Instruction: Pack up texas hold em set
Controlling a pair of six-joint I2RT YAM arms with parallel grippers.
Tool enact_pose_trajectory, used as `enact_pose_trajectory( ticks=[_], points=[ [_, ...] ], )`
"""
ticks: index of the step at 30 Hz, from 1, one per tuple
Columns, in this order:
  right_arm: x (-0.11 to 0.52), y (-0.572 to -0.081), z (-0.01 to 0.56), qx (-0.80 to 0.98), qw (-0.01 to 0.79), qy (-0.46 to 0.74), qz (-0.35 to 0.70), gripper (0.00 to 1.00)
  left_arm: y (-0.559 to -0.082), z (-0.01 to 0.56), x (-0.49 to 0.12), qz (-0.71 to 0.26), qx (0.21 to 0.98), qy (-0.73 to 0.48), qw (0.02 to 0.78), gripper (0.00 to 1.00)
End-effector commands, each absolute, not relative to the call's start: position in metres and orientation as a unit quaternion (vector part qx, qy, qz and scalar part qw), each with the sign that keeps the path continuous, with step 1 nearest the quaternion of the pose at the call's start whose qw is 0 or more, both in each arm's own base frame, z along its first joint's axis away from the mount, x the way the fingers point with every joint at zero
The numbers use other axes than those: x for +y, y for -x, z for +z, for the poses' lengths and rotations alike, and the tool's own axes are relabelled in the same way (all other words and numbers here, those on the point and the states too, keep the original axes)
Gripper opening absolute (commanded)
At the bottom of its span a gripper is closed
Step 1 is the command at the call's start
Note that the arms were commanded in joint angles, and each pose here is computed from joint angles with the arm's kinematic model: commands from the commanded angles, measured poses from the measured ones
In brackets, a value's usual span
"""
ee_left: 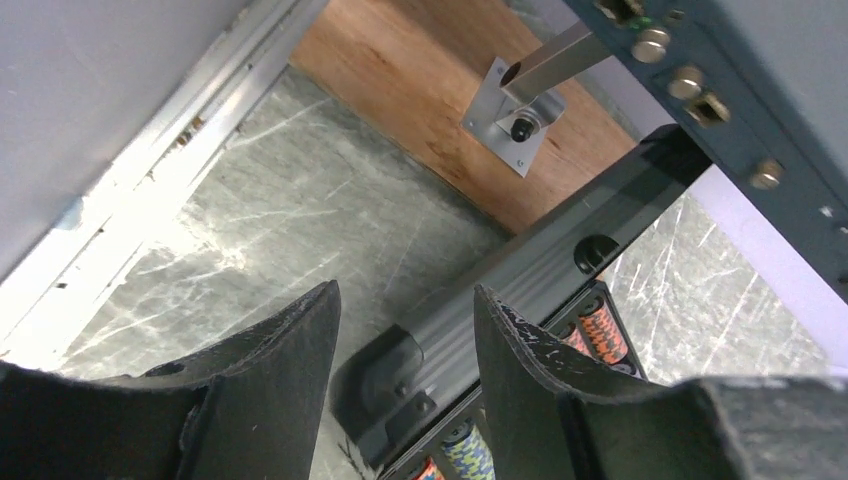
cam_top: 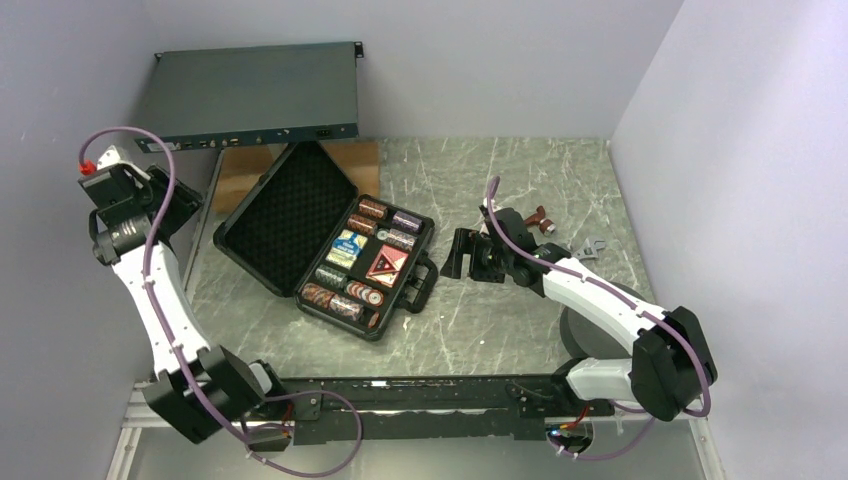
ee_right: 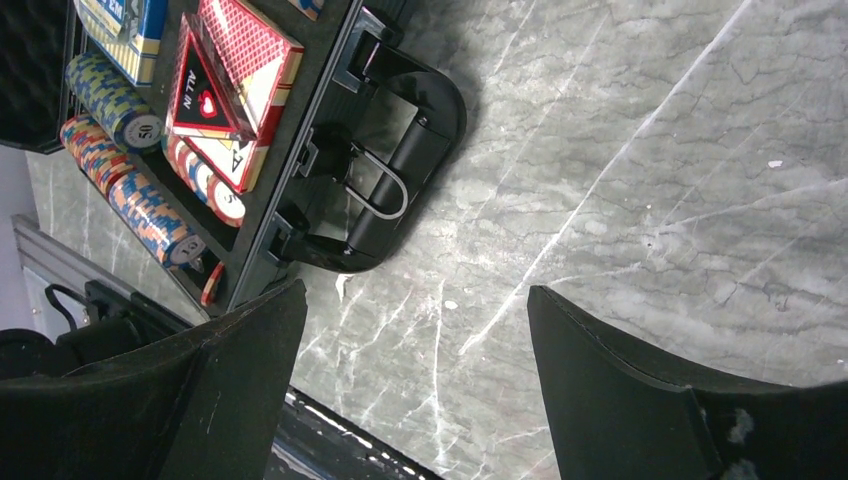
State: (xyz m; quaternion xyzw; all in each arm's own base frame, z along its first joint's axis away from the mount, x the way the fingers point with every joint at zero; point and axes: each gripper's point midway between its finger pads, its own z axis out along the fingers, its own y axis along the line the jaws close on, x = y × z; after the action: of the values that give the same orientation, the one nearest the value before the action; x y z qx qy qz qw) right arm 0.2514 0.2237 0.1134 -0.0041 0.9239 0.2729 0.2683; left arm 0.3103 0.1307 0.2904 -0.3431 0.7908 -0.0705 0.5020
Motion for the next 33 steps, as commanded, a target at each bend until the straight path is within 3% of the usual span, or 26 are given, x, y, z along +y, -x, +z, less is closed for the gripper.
enact_pose_trajectory(
  ticks=[1, 7, 13, 21, 33],
  points=[
    [0.223, -0.259, 0.118, 0.918, 0.29, 0.0, 0.272, 0.84, -0.335, 0.287, 0.128, -0.132, 0.787, 0.334, 0.502, 0.58],
    [0.216, -0.258, 0.118, 0.919, 0.298, 0.006, 0.258, 0.84, -0.339, 0.26, 0.147, -0.1, 0.812, 0.354, 0.454, 0.6],
    [0.214, -0.257, 0.118, 0.919, 0.302, 0.009, 0.255, 0.84, -0.347, 0.237, 0.152, -0.104, 0.824, 0.369, 0.417, 0.51],
    [0.216, -0.257, 0.116, 0.919, 0.299, 0.015, 0.257, 0.85, -0.359, 0.223, 0.137, -0.122, 0.839, 0.341, 0.405, 0.57],
    [0.211, -0.256, 0.112, 0.921, 0.3, 0.017, 0.247, 0.85, -0.366, 0.208, 0.111, -0.132, 0.866, 0.3, 0.377, 0.57]
  ],
)
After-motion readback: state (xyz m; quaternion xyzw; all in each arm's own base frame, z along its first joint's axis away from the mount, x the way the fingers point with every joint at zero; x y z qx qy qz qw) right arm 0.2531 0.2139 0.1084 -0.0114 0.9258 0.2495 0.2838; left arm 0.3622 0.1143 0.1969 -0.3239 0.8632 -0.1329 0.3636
